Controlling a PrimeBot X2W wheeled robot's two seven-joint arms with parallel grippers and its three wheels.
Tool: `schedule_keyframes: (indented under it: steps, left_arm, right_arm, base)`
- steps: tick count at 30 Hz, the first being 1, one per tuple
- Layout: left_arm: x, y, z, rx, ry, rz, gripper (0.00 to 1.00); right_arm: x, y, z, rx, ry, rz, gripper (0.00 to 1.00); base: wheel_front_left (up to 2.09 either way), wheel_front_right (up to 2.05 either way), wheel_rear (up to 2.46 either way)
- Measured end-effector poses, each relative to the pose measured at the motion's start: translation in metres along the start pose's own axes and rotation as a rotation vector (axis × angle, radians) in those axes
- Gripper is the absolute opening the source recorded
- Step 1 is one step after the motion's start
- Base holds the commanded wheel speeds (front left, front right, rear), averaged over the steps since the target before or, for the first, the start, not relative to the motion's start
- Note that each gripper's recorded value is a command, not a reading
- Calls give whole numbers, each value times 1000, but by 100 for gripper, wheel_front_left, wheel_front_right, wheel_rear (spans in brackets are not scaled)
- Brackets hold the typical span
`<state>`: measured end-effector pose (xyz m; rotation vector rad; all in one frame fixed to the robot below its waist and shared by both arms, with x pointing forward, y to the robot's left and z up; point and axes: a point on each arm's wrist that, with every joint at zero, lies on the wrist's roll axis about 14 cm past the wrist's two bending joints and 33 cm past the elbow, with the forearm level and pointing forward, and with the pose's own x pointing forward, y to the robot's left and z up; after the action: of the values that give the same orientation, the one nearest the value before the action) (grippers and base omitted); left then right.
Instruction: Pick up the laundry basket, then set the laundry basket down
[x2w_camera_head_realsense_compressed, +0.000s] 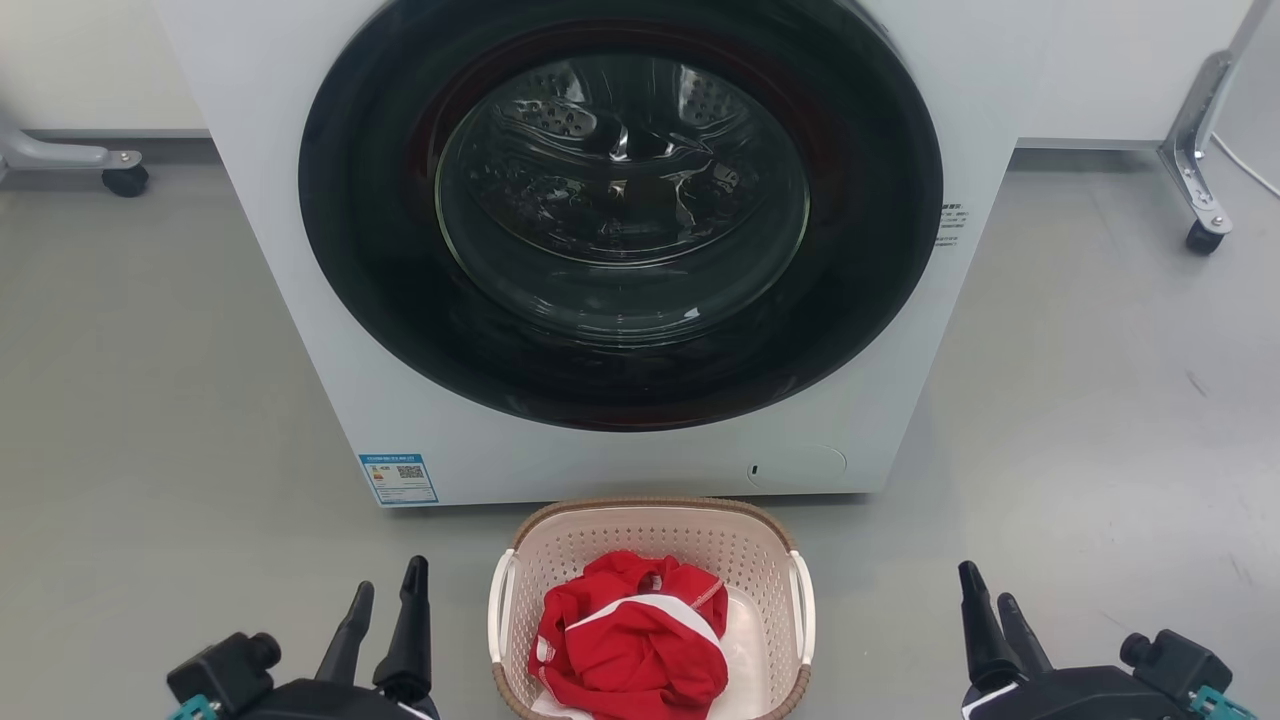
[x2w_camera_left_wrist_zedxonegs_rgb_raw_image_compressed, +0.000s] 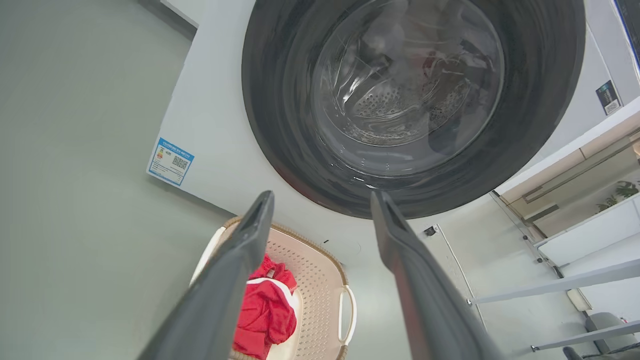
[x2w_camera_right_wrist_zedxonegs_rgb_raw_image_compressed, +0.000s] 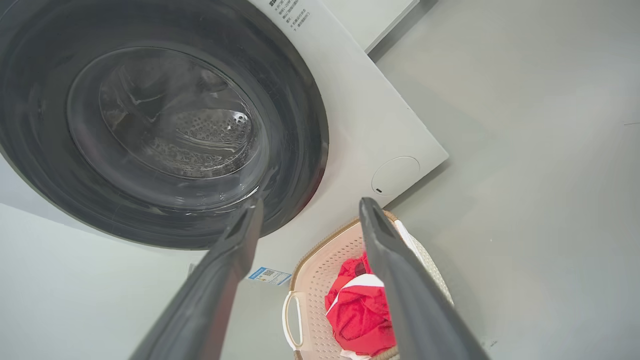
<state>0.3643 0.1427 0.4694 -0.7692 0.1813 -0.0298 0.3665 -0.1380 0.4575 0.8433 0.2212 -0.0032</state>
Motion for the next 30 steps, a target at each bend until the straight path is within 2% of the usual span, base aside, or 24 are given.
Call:
schedule_keyframes:
  steps: [11,30]
  left_arm:
    - [0,-8,-4,224,-5,-29,100]
    - [0,-29,-3,529,-79,-93,100]
  right_arm:
    - [0,9,-8,-203,-1,24,100]
    - [-1,33,-13,-506,-55,105,100]
  base:
    - [0,0,0]
    - [0,0,0]
